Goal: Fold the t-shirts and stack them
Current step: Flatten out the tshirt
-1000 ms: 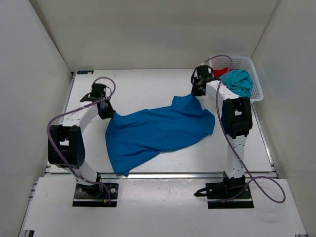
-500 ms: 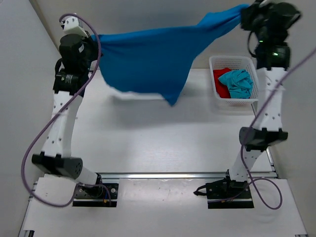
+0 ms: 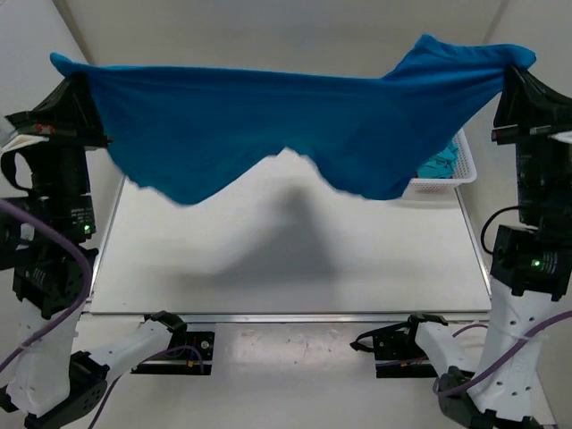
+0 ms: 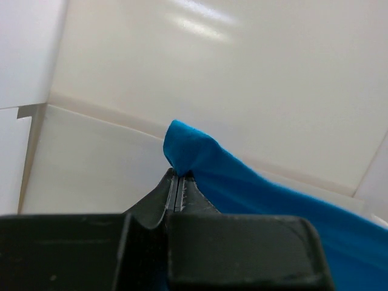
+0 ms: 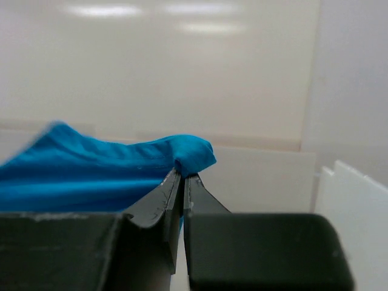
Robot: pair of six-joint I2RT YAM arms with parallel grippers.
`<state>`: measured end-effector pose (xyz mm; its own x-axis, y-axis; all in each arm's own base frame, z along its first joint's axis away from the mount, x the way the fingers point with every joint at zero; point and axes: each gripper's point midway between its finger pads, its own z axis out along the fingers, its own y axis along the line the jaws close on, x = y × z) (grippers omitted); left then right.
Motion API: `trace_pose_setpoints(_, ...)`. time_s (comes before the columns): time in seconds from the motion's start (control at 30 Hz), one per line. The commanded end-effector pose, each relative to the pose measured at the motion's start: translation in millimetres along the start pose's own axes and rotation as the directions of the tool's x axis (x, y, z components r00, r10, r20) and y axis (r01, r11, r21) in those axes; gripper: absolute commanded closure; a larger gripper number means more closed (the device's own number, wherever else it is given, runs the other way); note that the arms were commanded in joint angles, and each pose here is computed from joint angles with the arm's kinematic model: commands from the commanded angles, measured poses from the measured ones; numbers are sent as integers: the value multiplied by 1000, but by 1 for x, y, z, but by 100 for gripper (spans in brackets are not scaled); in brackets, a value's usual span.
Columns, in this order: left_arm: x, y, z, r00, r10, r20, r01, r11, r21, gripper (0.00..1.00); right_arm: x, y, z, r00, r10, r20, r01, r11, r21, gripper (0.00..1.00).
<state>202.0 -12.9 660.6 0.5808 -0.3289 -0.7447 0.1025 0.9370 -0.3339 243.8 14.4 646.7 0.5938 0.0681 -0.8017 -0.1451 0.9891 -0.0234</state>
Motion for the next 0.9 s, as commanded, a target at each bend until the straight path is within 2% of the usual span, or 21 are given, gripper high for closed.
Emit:
trace_pose_setpoints(0.0, 63, -4, 26, 984, 117, -132, -123, 991, -42, 100, -55, -13, -10, 965, -87, 246, 71, 995, 75, 100)
trace_pose_setpoints(0.03, 67, -6, 28, 984, 110, -138, -116, 993, -38, 100, -51, -7, -8, 972, -65, 226, 60, 998, 27, 100)
trace_pose_setpoints(0.23, 84, -5, 38, 982, 124, -139, -134, 989, -60, 100, -12, -27, 13, 991, -28, 130, 24, 999, 31, 100)
trace_pose_setpoints(0.3, 103, -1, 47, 973, 146, -177, -162, 984, -77, 100, 6, -28, 25, 995, 15, 101, -17, 1000, 15, 100)
trace_pose_setpoints(0.37, 144, 3, 62, 951, 163, -262, -191, 978, -84, 100, 29, -29, 41, 997, 52, 54, -52, 999, -3, 100)
trace_pose_setpoints(0.4, 157, 8, 68, 947, 151, -283, -180, 981, -78, 100, 53, -33, 54, 997, 79, 6, -79, 997, -3, 100)
trace_pose_setpoints(0.47, 214, 28, 77, 908, 137, -397, -190, 977, -97, 100, 112, -46, 72, 983, 153, -101, -153, 988, 15, 100)
trace_pose_setpoints(0.5, 257, 38, 76, 871, 130, -473, -203, 974, -106, 100, 148, -49, 78, 966, 201, -161, -201, 980, 18, 100)
trace_pose_setpoints(0.53, 277, 48, 74, 856, 114, -505, -209, 968, -137, 100, 175, -50, 78, 949, 238, -207, -237, 971, 30, 100)
trace_pose_setpoints(0.57, 322, 59, 62, 799, 124, -588, -242, 962, -126, 100, 214, -48, 80, 924, 268, -273, -271, 962, 25, 100)
trace_pose_setpoints(0.6, 353, 68, 58, 763, 91, -640, -222, 967, -127, 100, 237, -47, 80, 902, 302, -309, -307, 951, 34, 99)
trace_pose_setpoints(0.67, 428, 89, 33, 657, 40, -753, -194, 974, -118, 100, 325, -39, 78, 813, 370, -450, -392, 919, 47, 100)
trace_pose_setpoints(0.7, 449, 99, 29, 632, 18, -775, -188, 973, -131, 100, 338, -32, 80, 782, 397, -479, -433, 900, 39, 100)
trace_pose_setpoints(0.77, 515, 121, 22, 552, -2, -834, -230, 961, -155, 100, 407, -27, 89, 701, 413, -582, -475, 878, 51, 100)
trace_pose_setpoints(0.8, 535, 123, 31, 549, -14, -836, -220, 962, -161, 100, 457, -31, 84, 648, 427, -631, -477, 873, 100, 100)
trace_pose_setpoints(0.83, 548, 126, 35, 534, -26, -845, -200, 967, -156, 100, 451, -30, 103, 665, 397, -632, -464, 883, 67, 100)
trace_pose_setpoints(0.87, 564, 122, 46, 540, -17, -842, -191, 971, -142, 100, 473, -33, 112, 638, 401, -658, -469, 880, 81, 100)
